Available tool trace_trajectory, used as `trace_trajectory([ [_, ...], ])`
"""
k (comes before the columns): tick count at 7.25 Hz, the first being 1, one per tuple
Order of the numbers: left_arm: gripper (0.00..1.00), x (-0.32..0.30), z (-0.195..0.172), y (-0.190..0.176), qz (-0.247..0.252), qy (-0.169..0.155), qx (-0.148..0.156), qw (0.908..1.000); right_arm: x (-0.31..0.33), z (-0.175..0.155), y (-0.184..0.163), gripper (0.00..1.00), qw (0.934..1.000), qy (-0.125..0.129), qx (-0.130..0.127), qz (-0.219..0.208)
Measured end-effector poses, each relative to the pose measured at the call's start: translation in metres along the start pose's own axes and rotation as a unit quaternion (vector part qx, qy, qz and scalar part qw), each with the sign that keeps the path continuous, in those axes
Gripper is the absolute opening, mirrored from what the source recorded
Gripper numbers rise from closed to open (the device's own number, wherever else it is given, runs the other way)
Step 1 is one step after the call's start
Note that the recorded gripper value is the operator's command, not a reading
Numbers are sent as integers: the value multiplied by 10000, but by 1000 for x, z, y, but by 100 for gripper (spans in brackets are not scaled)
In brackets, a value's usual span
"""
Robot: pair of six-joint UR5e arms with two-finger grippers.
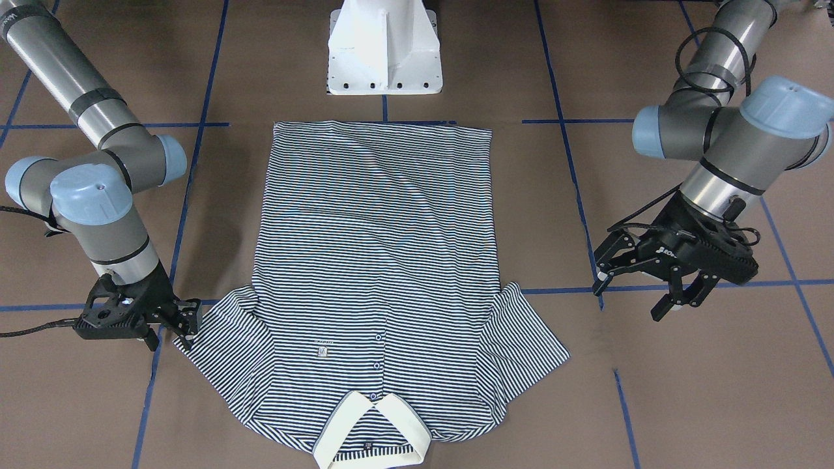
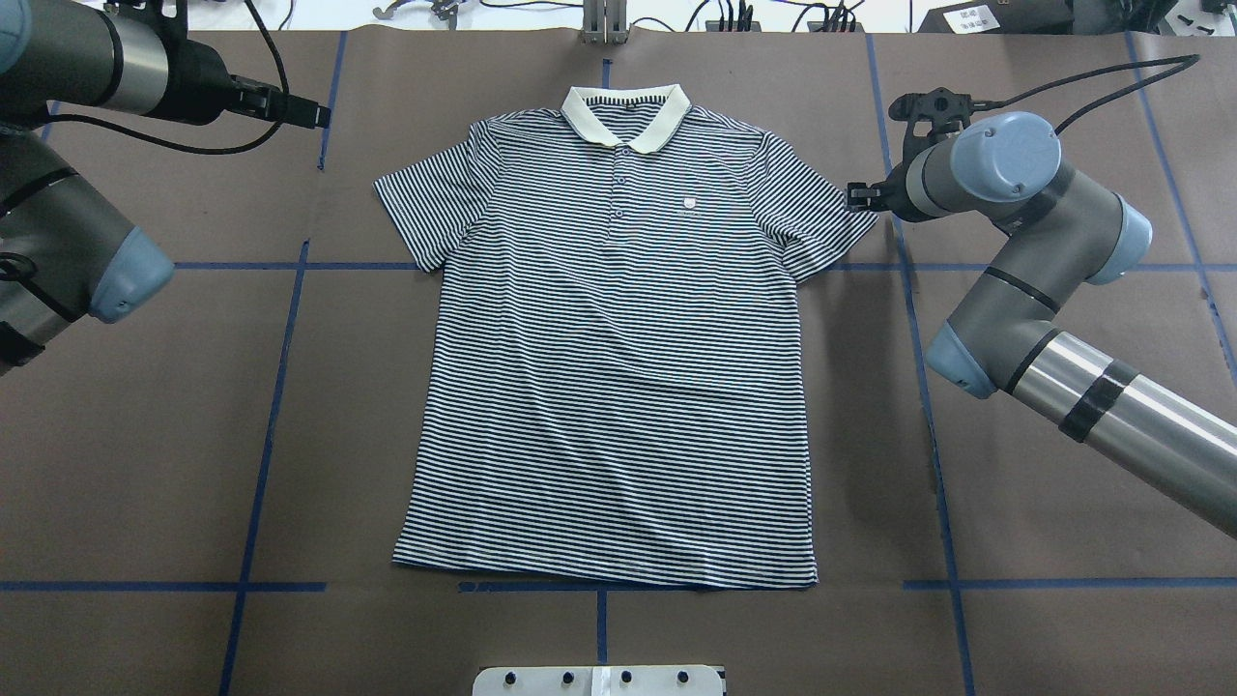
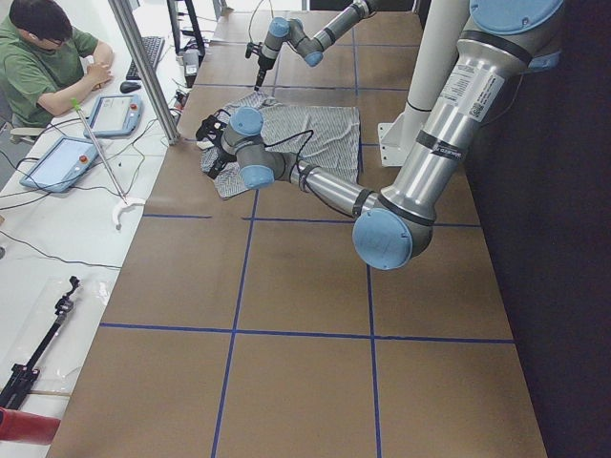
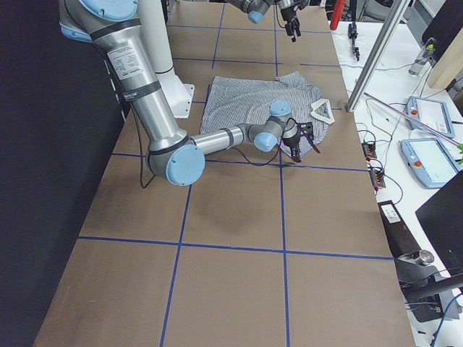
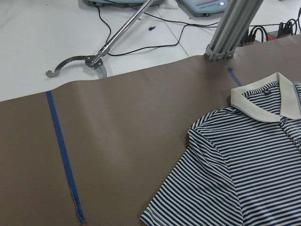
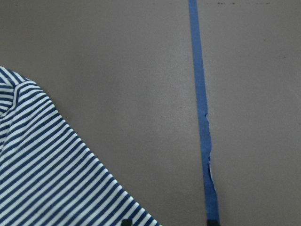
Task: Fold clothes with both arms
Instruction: 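Lower the right gripper onto the sleeve nearest it and grasp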
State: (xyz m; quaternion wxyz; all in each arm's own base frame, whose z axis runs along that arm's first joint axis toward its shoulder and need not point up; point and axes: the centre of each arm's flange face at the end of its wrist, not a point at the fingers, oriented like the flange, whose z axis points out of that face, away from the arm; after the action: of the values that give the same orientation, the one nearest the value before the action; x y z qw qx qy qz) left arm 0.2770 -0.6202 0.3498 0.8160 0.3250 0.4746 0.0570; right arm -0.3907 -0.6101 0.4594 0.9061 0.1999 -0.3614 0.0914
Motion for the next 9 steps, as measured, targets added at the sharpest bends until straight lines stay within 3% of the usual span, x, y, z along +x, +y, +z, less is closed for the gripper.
trace_trajectory([
  [9,100,-1,0,1,-4,-6,-7,10000,-3,7,15,57,9999,9,-92,-57],
])
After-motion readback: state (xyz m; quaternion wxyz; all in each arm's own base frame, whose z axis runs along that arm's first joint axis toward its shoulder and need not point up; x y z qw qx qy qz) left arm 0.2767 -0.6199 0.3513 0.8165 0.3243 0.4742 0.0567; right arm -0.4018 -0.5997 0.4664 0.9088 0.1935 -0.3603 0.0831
